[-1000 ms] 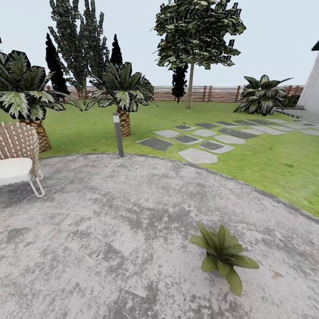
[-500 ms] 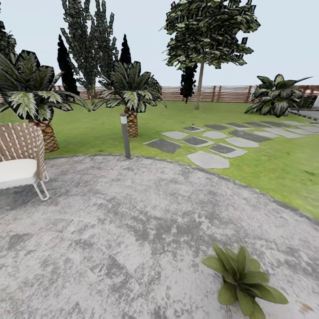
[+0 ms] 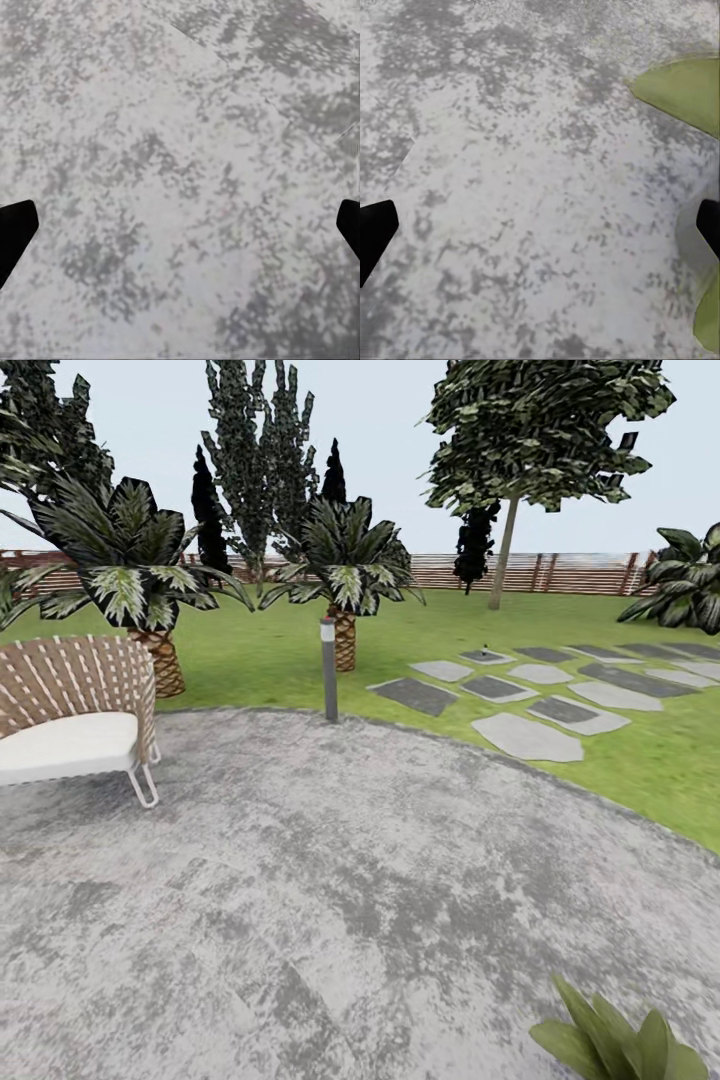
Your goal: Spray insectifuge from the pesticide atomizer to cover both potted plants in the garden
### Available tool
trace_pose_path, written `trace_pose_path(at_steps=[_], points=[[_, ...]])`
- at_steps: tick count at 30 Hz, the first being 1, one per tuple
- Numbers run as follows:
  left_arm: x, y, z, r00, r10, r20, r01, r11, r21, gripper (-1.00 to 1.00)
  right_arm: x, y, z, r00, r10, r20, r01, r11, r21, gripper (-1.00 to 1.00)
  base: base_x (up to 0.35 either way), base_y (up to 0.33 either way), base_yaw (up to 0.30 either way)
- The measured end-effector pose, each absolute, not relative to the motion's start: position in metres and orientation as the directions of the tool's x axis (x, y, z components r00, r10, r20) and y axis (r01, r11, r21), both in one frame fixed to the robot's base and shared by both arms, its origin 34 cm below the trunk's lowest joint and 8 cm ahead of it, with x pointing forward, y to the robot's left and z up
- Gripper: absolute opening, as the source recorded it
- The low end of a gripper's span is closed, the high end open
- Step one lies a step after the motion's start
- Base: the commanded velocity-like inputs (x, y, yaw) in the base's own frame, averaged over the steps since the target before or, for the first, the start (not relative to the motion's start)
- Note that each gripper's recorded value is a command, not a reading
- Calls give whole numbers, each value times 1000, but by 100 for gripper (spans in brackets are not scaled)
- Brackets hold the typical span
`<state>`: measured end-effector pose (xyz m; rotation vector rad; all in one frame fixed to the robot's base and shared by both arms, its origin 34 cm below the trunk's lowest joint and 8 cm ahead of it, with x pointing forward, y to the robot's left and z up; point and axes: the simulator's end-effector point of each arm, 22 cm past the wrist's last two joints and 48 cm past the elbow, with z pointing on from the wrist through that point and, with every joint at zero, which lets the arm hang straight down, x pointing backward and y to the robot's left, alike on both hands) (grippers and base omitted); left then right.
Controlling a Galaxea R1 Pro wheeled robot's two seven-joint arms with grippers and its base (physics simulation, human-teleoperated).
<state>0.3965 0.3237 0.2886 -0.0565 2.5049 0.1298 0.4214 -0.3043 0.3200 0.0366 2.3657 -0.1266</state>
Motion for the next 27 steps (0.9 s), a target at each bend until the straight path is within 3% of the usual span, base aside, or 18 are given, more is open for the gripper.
trace_pose_path(at_steps=[27], points=[[397,324,289,-805,-10,-593,-71,994,80,100,421,-305,320,-716,-11,-698,64,995,-81,100,337,51,5]])
